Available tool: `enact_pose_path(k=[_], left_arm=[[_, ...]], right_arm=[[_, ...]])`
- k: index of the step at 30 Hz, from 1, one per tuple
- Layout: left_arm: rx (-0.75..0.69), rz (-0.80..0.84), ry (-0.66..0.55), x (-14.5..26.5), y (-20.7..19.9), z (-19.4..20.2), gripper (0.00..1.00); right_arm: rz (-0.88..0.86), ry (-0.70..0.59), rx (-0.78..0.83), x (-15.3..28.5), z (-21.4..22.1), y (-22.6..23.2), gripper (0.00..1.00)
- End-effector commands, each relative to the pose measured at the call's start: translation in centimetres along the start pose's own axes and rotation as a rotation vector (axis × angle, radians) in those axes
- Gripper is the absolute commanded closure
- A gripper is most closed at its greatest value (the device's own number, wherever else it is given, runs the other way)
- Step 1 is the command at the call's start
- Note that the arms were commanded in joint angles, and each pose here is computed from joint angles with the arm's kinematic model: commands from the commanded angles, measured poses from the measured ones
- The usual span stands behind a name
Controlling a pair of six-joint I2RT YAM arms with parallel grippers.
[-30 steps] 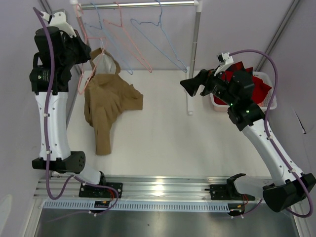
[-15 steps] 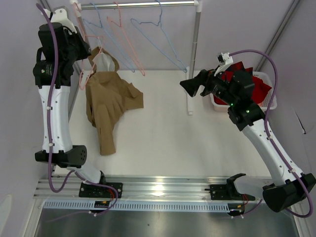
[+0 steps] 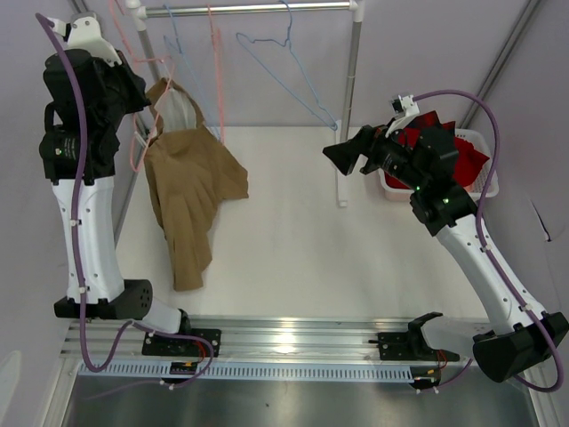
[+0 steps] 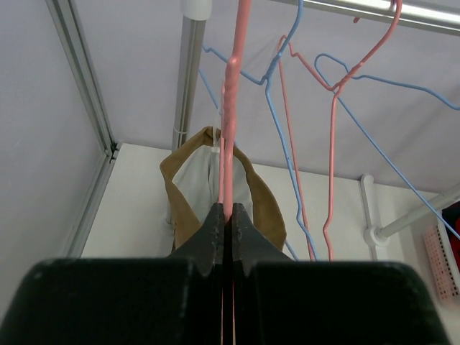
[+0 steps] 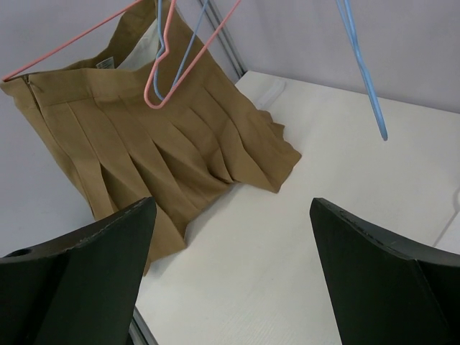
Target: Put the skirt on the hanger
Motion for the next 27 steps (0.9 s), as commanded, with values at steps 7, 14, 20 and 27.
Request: enact_pose_path(k=[7,14,20,27], left_arm=[[-0.008,-0.074,-0.233,2.4,1.3,-5.7,1.0],[-0.027,-0.06,-0.297,1.2,1.0,-7.0,1.0],[-0.045,-0.046,-0.312,-1.0,0.8,-7.1,1.0],[-0.091,-0.032,-0.35,-3.5,0.5,-7.6,1.0]], right_arm=[[-0.045,-0.038,0.014,0.3,-1.1,1.0,0.05],[-0.043,-0.029,0.018,0.3,-0.8,0.9,0.05],[-0.036,-0.021,0.03,0.3,-0.6,0.6,0.05],[-0.04,-0.016,0.039,0.1,-0.5,0.5,0.05]])
Point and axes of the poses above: each gripper's point midway between its finger pads, its own x axis back along the fingers, its own y axis along the line the jaws close on, z = x × y, the point moved 4 cm from there along x, back along the fingers, and after that the axes turned 8 degrees about -x, right-handed, at the moved point
